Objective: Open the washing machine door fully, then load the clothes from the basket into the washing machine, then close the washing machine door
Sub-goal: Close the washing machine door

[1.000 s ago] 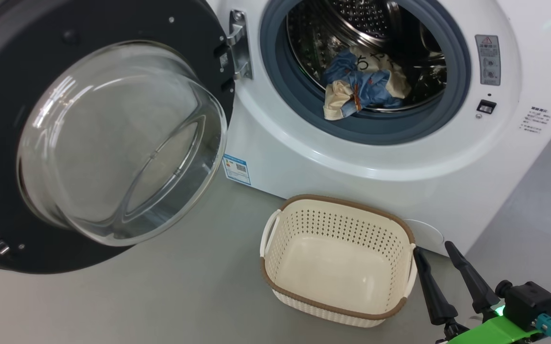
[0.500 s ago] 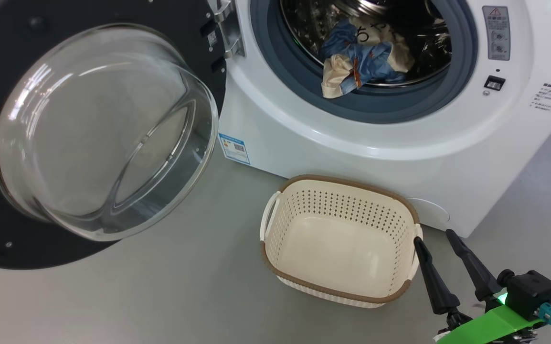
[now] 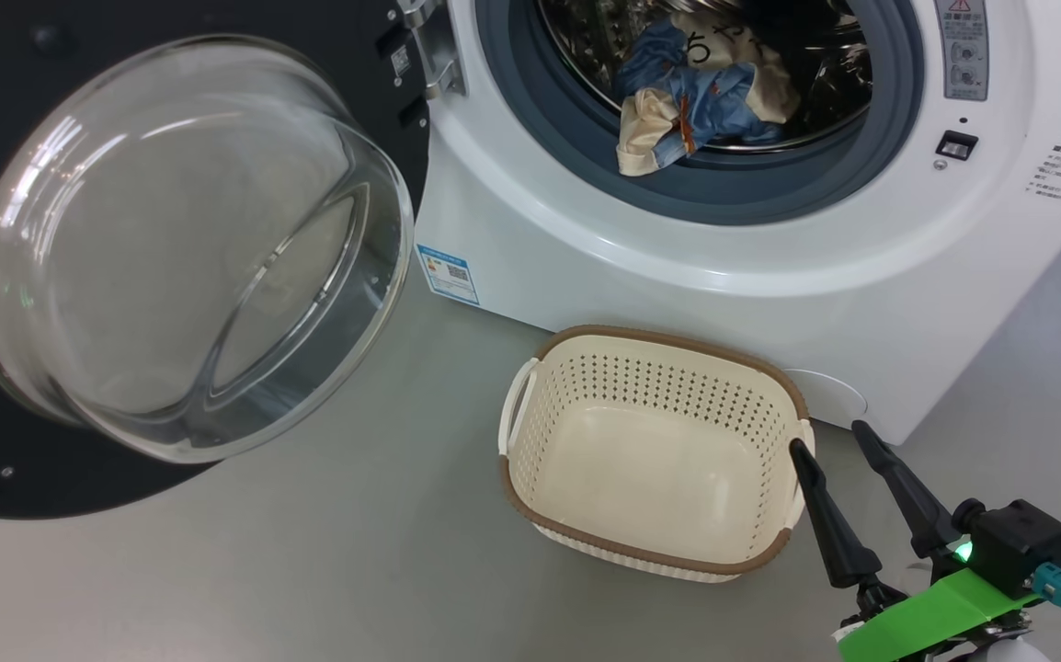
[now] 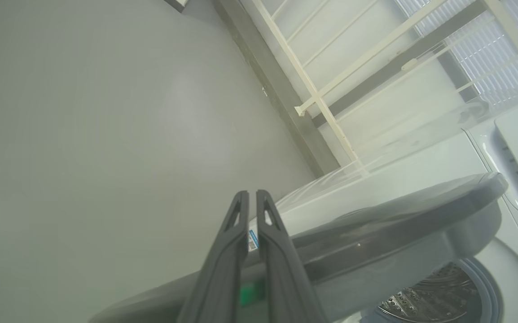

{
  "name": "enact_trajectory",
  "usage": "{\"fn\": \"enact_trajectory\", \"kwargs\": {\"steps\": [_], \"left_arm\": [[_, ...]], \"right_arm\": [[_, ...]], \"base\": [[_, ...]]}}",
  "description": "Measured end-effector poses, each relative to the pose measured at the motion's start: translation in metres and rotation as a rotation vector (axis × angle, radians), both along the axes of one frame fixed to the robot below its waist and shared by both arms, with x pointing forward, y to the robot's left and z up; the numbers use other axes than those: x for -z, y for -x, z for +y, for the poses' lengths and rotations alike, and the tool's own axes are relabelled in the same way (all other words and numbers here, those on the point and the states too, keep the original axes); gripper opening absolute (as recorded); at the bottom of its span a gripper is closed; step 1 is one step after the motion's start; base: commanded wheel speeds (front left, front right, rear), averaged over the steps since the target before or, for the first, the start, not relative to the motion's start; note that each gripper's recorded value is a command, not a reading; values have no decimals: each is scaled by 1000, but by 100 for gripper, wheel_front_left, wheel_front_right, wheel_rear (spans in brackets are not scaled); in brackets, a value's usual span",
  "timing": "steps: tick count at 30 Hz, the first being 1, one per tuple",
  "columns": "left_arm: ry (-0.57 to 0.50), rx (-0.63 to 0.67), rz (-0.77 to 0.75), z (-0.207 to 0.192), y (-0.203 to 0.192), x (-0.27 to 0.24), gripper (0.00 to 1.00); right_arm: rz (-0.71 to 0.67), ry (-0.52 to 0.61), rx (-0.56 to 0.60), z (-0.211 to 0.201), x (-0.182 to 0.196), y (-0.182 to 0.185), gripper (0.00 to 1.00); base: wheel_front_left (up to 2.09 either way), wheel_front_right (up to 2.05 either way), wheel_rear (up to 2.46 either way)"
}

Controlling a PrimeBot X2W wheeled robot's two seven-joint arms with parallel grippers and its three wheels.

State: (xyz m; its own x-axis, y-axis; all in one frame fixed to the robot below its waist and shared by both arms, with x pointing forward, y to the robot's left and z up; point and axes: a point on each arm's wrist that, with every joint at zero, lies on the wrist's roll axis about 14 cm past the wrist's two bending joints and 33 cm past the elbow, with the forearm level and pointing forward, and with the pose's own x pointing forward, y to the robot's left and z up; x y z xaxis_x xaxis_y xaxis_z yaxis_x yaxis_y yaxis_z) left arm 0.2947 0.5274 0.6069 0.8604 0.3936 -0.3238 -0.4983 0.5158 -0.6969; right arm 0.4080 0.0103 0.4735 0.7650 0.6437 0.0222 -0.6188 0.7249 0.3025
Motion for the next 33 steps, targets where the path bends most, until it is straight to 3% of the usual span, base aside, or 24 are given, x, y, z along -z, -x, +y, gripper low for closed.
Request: {"fn": "enact_trajectory", "kwargs": {"steps": [16, 33], "left_arm": [[125, 142, 86, -24, -6, 19, 0], [212, 501, 154, -91, -4, 22, 0]], "right_arm": [[-10, 11, 7, -6, -2, 1, 100], [-53, 3, 50, -16, -19, 0, 100]], "base": [[0, 0, 0], [0, 0, 0]]}}
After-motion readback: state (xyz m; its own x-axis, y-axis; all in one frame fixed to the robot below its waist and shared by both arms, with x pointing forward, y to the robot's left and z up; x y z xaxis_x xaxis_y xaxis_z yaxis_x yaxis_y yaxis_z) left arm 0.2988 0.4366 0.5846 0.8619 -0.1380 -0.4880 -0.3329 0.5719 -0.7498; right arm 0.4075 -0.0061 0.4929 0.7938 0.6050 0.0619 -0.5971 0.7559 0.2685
